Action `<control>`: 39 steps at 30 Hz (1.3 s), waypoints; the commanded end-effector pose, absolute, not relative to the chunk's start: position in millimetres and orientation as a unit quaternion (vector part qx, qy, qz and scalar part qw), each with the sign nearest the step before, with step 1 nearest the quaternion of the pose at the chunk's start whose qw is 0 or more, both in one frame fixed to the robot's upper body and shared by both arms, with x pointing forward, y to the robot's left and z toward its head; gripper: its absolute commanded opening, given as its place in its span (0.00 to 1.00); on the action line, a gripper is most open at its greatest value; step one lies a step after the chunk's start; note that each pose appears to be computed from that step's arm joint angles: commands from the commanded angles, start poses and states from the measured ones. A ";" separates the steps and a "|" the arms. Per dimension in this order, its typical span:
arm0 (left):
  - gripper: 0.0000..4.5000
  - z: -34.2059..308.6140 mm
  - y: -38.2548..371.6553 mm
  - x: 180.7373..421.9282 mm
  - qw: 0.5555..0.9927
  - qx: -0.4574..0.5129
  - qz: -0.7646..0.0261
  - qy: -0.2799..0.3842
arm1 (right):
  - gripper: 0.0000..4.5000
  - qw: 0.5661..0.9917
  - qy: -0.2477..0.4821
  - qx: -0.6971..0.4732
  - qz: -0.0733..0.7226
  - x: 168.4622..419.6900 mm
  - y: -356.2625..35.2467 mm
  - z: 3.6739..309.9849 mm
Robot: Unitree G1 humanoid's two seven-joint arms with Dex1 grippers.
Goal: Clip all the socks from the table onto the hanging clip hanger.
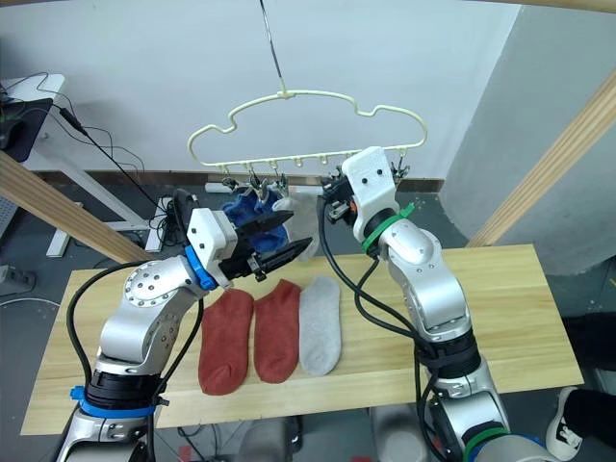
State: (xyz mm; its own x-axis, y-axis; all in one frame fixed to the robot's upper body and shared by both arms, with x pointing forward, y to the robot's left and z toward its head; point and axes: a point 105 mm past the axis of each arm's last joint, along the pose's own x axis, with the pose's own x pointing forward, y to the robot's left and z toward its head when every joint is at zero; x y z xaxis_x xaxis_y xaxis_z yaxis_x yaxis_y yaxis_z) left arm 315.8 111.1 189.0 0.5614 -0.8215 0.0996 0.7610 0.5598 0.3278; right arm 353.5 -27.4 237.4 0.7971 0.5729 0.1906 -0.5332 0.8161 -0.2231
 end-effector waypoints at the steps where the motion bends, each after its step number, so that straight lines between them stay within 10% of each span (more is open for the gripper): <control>1: 0.64 193.6 107.3 311.1 0.870 0.128 -0.455 -0.137 | 0.35 0.942 -0.154 -0.064 0.292 350.8 -27.2 253.4; 17: 0.64 188.8 108.1 311.0 0.872 0.126 -0.454 -0.133 | 0.35 0.947 -0.147 -0.044 0.284 352.6 -30.5 252.6; 24: 0.64 184.6 106.0 313.9 0.878 0.125 -0.442 -0.132 | 0.03 0.947 -0.150 -0.038 0.280 353.4 -33.4 255.2; 34: 0.64 147.8 90.8 317.8 0.889 0.132 -0.432 -0.078 | 0.01 0.945 -0.150 -0.038 0.288 353.0 -32.5 256.5; 39: 0.89 99.6 81.5 331.5 0.923 0.096 -0.372 0.019 | 0.00 0.943 -0.149 -0.039 0.295 353.2 -29.2 256.2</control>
